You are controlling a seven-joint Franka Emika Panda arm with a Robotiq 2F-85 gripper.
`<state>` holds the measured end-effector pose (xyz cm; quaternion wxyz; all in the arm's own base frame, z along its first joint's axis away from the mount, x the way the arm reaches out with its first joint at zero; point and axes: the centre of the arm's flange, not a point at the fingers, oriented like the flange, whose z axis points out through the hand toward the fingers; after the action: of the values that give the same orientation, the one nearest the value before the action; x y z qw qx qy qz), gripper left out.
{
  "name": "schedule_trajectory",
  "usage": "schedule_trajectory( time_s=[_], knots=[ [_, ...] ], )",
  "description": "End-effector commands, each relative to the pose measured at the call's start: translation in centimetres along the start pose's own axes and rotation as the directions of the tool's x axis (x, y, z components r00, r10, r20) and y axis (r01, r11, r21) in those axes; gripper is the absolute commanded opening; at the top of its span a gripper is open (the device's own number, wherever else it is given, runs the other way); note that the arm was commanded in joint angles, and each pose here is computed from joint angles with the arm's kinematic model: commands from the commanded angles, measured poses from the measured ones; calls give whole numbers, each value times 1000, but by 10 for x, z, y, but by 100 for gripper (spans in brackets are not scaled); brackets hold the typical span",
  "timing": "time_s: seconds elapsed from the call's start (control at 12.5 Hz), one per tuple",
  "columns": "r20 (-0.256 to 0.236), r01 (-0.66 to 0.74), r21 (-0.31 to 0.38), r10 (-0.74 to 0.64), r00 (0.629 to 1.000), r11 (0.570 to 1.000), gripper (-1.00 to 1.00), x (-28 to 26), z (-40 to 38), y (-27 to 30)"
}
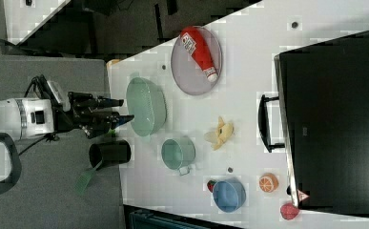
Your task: Pick banana from table and place on oven.
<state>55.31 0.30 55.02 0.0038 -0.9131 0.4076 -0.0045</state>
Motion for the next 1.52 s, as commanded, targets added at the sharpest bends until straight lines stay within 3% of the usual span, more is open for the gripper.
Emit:
schedule_trajectory(
  time_s=[0.08, 0.24, 0.72, 1.52],
  knots=[
    [0, 23, -27, -23, 1000, 999, 59, -87, -57, 114],
    [2, 23, -29, -23, 1000, 999, 100, -88, -55, 114],
    [33, 32, -54, -30, 999, 998, 100, -67, 3, 91],
    [27, 44, -14, -43, 999, 999, 100, -36, 255, 56]
  ],
)
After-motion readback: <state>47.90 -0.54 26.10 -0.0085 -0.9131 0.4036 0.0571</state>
